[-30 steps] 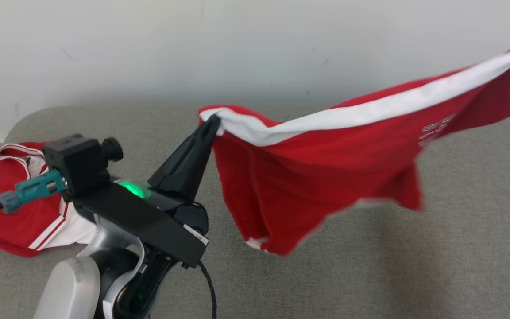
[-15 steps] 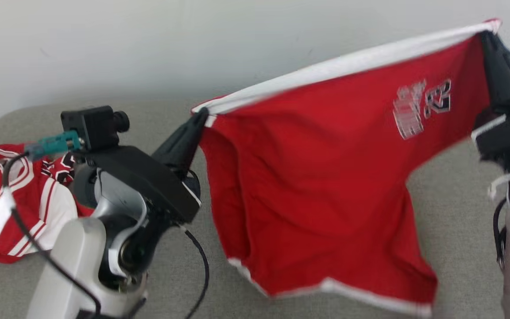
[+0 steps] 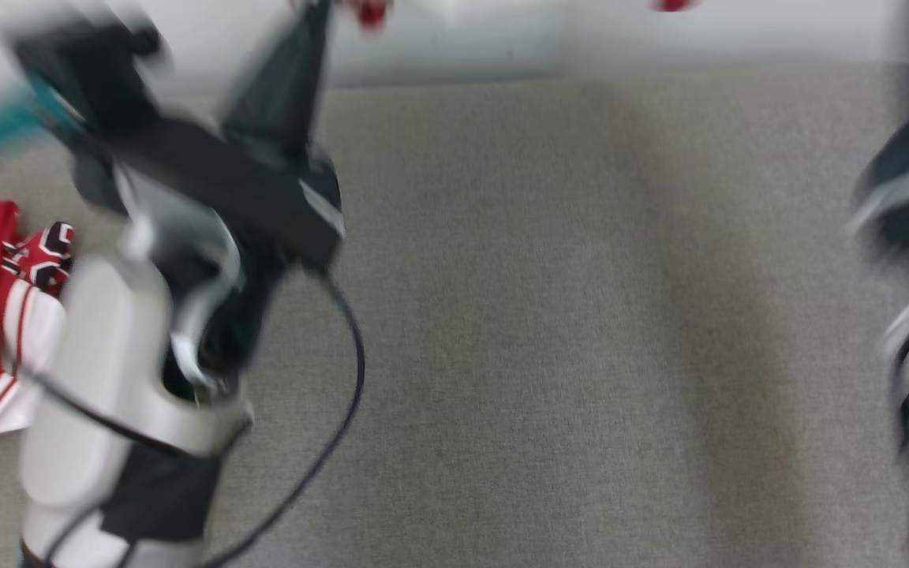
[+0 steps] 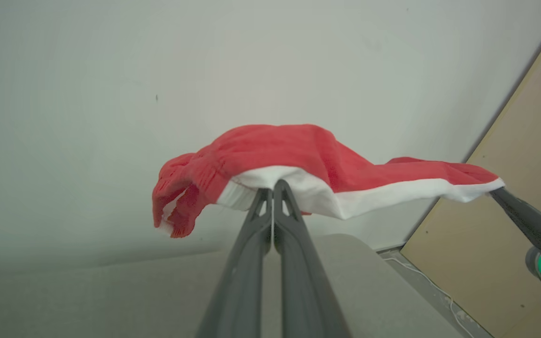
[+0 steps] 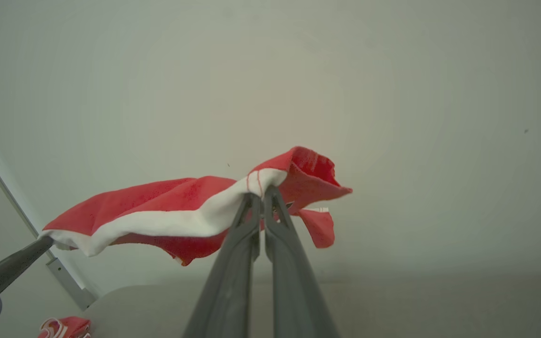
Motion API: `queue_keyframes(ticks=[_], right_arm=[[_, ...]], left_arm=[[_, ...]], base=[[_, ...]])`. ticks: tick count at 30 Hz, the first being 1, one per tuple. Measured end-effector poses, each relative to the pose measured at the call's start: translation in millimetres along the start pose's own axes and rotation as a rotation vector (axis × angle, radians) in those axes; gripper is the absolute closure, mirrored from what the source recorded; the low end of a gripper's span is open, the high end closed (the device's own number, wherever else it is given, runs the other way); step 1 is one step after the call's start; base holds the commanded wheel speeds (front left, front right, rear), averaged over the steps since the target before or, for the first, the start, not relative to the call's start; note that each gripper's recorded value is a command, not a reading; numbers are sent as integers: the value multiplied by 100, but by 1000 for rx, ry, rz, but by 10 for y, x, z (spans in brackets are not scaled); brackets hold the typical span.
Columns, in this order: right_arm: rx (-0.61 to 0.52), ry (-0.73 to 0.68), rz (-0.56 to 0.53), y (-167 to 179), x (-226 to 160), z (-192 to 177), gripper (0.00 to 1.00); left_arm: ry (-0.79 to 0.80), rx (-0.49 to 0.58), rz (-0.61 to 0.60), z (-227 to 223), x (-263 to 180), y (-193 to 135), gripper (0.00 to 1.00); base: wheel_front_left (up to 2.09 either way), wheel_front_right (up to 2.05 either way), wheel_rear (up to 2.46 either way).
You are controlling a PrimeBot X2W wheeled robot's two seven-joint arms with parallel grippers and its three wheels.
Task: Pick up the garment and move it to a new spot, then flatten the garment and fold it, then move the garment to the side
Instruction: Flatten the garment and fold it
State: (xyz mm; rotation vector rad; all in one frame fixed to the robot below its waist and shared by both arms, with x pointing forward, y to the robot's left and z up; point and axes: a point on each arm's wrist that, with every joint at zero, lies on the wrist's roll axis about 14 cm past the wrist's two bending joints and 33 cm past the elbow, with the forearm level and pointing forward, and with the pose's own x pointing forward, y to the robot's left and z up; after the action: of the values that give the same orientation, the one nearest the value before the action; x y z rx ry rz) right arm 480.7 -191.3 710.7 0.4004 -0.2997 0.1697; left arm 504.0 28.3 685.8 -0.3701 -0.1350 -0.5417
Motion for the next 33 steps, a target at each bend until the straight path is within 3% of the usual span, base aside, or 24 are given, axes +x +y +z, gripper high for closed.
queue_keyframes(ticks=[5, 9, 16, 21, 26, 33], right_arm=[[44, 581, -122, -402, -913, -1699, 100], [75, 877, -157, -467, -1566, -2392, 100], [28, 998, -225, -845, -1643, -2660, 100], [44, 990, -204, -800, -1580, -2656, 100], [74, 989, -168, -670, -1625, -2572, 100], [109, 1102, -188, -640, -2188, -2556, 100]], left_arm=[[415, 49, 58, -1560, -475, 447, 100], [597, 20, 73, -2252, -831, 583, 100], [619, 2, 85, -2546, -688, 796, 100], [599, 8, 116, -2538, -779, 886, 100], [588, 2, 152, -2499, -1080, 878, 100], [604, -35, 202, -2493, -1637, 758, 100]], base=[[0, 0, 0], [0, 0, 0], [0, 0, 0], [0, 0, 0], [0, 0, 0], [0, 0, 0]])
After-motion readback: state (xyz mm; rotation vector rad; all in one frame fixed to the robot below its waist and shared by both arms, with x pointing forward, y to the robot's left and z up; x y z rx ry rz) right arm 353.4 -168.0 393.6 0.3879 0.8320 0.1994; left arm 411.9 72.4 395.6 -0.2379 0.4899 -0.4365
